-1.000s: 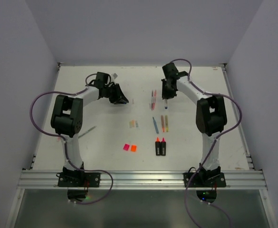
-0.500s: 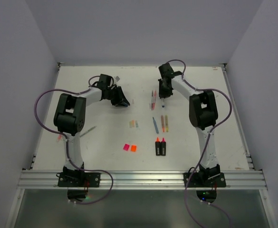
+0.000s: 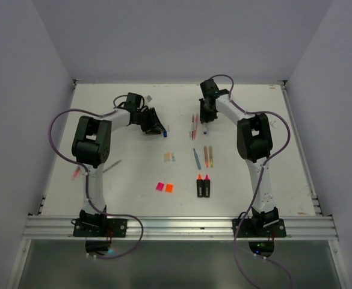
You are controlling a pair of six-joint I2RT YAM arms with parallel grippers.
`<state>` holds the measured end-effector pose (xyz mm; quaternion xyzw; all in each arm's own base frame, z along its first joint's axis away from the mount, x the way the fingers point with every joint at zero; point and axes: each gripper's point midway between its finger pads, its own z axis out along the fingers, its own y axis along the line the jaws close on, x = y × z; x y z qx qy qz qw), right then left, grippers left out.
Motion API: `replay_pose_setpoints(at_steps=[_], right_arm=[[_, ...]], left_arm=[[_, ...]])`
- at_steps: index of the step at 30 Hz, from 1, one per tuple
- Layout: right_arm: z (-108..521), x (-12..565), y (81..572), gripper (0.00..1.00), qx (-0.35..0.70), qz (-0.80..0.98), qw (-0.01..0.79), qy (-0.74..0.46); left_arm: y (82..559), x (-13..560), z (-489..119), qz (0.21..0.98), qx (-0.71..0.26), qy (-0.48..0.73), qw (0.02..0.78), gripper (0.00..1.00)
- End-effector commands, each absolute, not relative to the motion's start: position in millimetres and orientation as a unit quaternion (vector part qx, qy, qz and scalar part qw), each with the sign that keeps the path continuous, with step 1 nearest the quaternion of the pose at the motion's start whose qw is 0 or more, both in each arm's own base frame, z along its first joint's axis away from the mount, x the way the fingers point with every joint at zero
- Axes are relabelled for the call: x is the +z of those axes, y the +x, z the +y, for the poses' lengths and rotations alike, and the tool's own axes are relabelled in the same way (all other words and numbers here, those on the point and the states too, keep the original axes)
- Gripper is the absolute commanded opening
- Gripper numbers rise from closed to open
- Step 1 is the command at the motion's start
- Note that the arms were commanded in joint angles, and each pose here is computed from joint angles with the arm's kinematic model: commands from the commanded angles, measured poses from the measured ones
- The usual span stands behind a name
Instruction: Open the pen caps
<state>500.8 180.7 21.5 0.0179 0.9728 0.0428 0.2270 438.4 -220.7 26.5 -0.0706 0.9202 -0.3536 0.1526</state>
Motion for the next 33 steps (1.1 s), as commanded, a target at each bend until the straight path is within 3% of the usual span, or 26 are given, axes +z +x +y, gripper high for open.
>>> replay_pose_setpoints(at_steps=[1,5,10,14,22,28,33], right_arm=[[181.0,16.3,501.8,0.11,0.046,0.974,0.220,0.023],[179.5,12.3,496.9,0.16,0.044,0.976,0.213,0.025],[178.1,18.0,494.2,0.38,0.044,0.975,0.215,0.024],[177.0,27.4,492.8,0.49,0.046,0.973,0.225,0.024],[170.3,69.5,491.1,0.53,0.040,0.966,0.254,0.032],[187.5,103.3,458.2,0.54,0.081,0.965,0.250,0.015],[203.7,115.5,419.3,0.54,0.121,0.963,0.241,-0.026]], left_arm=[[442.2,13.2,-209.4,0.929,-0.332,-0.072,0.150,0.38],[442.5,12.3,-202.3,0.930,-0.324,-0.080,0.151,0.40],[442.3,28.3,-194.0,0.925,-0.327,-0.080,0.175,0.45],[443.8,61.8,-188.4,0.921,-0.323,-0.060,0.211,0.49],[432.9,157.8,-148.9,0.915,-0.235,-0.038,0.325,0.61],[371.6,153.4,-77.4,0.945,-0.063,-0.080,0.310,0.64],[313.3,113.7,-46.5,0.954,0.001,-0.121,0.275,0.63]])
